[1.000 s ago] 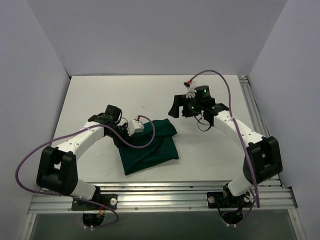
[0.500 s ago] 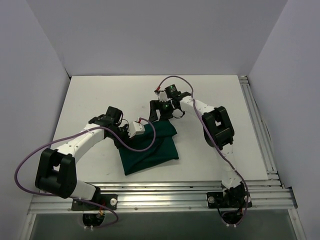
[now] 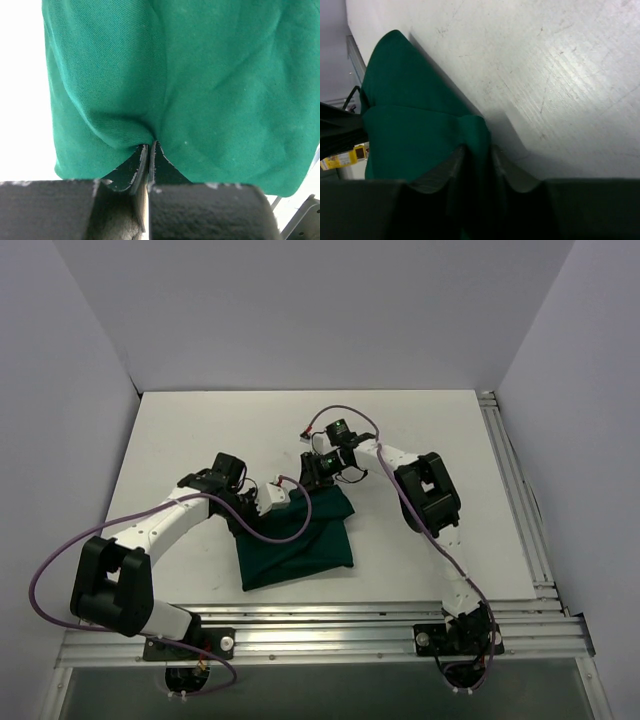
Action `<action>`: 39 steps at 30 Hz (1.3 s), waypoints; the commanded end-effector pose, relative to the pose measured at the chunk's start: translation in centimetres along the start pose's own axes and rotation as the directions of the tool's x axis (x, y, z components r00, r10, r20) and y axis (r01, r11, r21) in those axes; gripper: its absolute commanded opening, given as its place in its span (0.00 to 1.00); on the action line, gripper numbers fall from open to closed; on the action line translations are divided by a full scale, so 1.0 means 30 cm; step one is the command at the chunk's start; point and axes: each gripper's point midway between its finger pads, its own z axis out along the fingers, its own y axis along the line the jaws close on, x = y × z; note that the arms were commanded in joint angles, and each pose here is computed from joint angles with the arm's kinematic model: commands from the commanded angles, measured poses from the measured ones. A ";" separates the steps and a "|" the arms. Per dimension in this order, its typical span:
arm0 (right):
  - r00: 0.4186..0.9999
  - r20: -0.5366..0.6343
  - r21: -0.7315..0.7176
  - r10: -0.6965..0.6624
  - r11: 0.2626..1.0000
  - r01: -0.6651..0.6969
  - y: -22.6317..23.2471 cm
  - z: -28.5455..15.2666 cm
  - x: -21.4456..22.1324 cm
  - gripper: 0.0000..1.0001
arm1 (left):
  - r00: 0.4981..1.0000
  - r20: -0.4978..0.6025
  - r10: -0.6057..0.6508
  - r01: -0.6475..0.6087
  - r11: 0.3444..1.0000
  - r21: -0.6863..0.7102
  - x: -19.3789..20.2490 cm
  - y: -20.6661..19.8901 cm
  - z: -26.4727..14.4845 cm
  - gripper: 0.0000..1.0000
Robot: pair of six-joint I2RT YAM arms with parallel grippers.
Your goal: Prepare the surgical pack
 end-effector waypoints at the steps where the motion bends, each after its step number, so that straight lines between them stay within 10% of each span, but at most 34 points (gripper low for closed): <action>1: 0.999 0.043 -0.149 -0.034 0.988 0.040 0.163 -0.048 -0.051 0.16 | 1.000 0.016 0.020 -0.020 1.000 -0.020 -0.018 0.007 -0.010 0.04; 5: 0.982 0.163 -0.116 -0.093 0.987 0.113 0.216 -0.116 -0.162 0.00 | 1.000 0.009 0.020 -0.019 1.000 -0.024 -0.014 0.009 -0.011 0.04; 18: 0.901 0.356 -0.020 -0.250 0.961 0.274 0.349 -0.261 -0.271 0.00 | 1.000 0.002 0.027 -0.027 0.999 -0.041 -0.009 0.012 -0.025 0.04; 22: 0.896 0.360 -0.019 -0.260 0.958 0.285 0.349 -0.266 -0.253 0.18 | 1.000 -0.002 0.026 -0.027 0.999 -0.039 -0.004 0.011 -0.021 0.04; 32: 0.931 0.319 -0.059 -0.177 0.977 0.206 0.270 -0.160 -0.205 0.26 | 1.000 -0.011 0.007 -0.007 0.998 -0.069 -0.008 0.046 -0.004 0.05; 39: 0.927 0.328 -0.080 -0.180 0.973 0.217 0.293 -0.163 -0.196 0.00 | 1.000 -0.020 -0.001 -0.001 0.998 -0.071 -0.003 0.054 0.007 0.05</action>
